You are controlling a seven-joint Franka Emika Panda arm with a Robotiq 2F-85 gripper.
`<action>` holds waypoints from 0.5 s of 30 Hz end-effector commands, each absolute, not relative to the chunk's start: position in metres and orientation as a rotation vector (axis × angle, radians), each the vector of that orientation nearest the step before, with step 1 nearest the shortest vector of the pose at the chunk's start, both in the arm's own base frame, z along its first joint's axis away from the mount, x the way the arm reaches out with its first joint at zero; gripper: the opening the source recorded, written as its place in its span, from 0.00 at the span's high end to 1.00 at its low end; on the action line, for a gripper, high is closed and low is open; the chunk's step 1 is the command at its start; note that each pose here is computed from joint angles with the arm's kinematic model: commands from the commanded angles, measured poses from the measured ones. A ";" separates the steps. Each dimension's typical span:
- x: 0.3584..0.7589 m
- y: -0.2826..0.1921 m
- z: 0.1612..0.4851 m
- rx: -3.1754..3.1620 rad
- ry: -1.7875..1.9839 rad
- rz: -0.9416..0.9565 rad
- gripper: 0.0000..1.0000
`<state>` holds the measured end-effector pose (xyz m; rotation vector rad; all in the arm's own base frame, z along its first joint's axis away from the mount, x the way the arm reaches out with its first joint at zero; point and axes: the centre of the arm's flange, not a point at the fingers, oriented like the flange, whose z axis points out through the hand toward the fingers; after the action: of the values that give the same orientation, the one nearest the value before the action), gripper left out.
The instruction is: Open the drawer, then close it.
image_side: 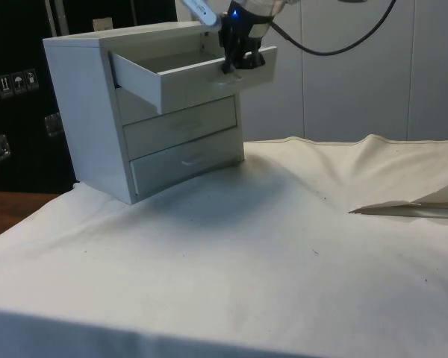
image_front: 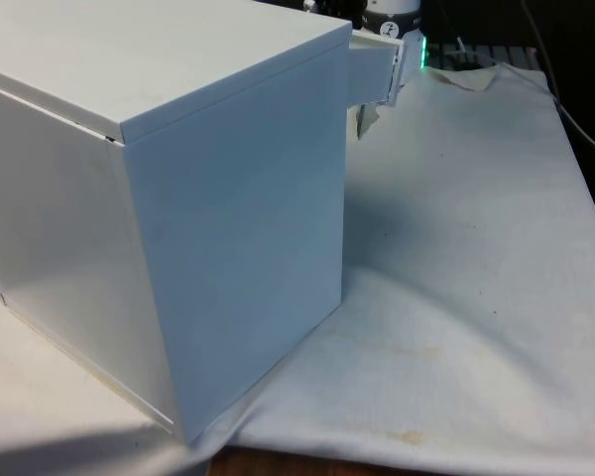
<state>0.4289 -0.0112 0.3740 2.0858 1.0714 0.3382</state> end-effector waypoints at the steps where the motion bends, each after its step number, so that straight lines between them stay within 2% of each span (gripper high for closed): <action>1: 0.435 -0.014 0.379 2.061 1.057 0.353 1.00; 15: 0.443 -0.015 0.379 2.076 1.026 0.341 1.00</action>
<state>0.4427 -0.0154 0.3792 2.0760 1.0263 0.3407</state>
